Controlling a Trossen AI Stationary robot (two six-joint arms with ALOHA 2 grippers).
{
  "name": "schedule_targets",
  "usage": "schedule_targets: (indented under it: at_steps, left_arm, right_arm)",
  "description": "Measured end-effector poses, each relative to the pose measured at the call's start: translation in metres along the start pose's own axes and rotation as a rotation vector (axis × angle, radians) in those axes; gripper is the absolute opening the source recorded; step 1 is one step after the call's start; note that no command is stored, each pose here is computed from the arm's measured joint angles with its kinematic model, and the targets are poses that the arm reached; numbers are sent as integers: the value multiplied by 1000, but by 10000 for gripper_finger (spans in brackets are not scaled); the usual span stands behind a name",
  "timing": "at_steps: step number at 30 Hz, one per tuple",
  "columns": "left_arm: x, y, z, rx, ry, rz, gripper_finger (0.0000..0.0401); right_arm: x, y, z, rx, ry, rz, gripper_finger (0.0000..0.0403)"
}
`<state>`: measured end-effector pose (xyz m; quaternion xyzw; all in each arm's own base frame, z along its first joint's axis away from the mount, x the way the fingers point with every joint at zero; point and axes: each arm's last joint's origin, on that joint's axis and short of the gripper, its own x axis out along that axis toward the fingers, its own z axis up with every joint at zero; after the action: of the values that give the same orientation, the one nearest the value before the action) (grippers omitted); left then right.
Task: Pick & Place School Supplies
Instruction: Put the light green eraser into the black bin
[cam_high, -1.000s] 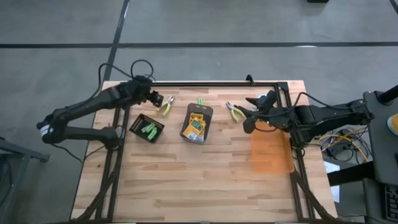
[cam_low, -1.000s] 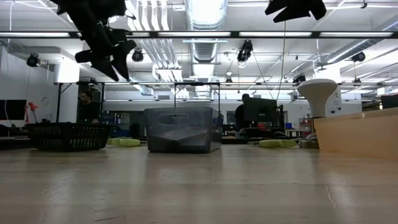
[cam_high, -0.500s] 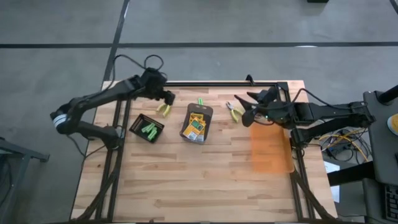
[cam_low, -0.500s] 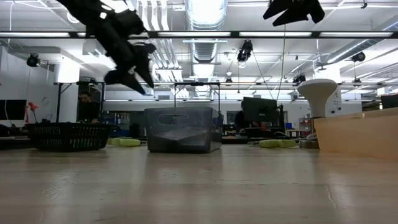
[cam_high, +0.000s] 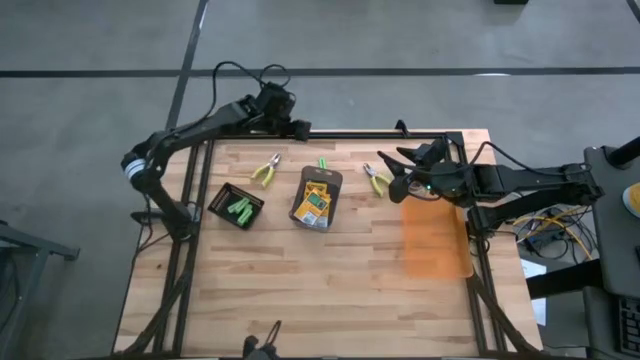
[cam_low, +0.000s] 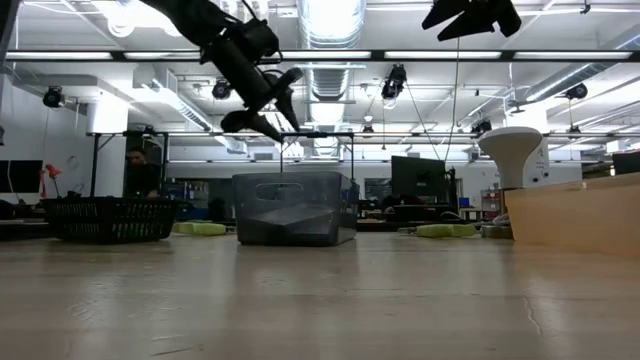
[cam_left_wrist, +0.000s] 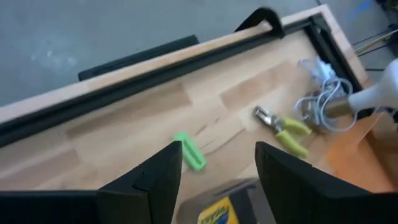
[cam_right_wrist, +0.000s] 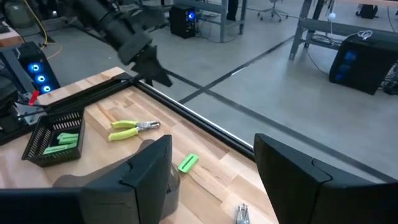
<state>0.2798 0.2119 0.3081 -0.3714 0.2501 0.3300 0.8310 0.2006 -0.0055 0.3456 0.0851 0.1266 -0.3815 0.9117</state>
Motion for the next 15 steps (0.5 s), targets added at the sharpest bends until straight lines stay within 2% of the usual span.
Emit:
schedule_targets:
  at_steps: [6,12,15]
  left_arm:
    - [4,-7,13,-6,-24,-15,209]
    - [5,-9,15,-135,-48,-35,208]
    - [5,-8,14,-162,-44,-29,209]
  right_arm:
    - [0,0,0,0,0,1,224]
    - [0,0,0,0,0,1,224]
    - [0,0,0,0,0,1,224]
